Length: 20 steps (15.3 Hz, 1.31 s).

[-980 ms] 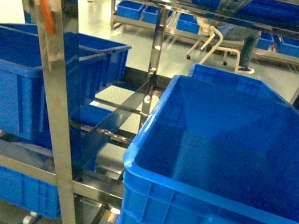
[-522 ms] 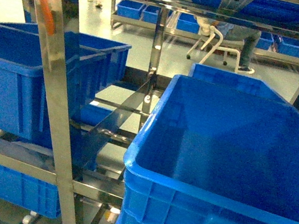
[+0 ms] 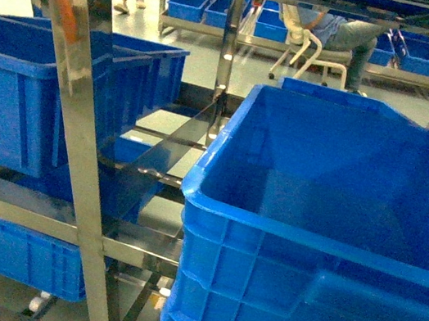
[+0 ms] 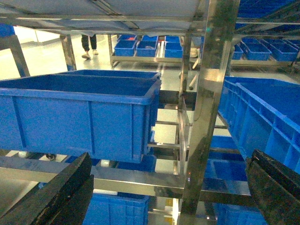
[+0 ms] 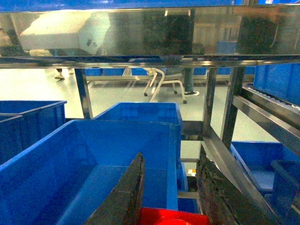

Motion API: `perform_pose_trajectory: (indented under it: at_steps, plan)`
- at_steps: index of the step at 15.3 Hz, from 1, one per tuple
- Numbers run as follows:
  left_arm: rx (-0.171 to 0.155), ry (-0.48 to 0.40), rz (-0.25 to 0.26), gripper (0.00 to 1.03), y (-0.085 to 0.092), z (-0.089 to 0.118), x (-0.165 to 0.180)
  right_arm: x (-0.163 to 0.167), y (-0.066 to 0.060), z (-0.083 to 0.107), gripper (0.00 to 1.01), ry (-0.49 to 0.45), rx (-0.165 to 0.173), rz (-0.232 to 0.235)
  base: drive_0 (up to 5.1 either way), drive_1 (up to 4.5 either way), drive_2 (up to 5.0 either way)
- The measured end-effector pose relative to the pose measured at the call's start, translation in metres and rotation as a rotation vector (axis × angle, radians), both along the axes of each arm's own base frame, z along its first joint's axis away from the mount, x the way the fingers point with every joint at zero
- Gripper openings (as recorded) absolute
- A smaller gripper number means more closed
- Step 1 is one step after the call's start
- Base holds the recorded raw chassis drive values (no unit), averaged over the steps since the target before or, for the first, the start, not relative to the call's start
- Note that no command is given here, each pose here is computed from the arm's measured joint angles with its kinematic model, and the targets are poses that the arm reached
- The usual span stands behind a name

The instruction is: Pick red block from blue box to shelf

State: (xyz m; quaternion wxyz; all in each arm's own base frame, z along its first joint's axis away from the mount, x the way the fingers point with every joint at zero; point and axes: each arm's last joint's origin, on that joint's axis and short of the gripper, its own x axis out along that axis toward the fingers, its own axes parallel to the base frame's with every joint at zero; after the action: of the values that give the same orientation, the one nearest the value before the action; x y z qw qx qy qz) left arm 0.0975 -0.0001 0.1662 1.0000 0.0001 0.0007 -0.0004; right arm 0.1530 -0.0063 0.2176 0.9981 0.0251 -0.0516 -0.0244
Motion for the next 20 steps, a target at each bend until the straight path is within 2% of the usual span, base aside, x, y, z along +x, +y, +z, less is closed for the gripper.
perform_pose_trajectory:
  at_steps: [20]
  plan:
    - [0.000,-0.002,0.000,0.98,0.0000,0.0001,0.0000,-0.0001,0.0000,0.0000,0.28,-0.001,0.000,0.000,-1.6,-1.60,-1.6]
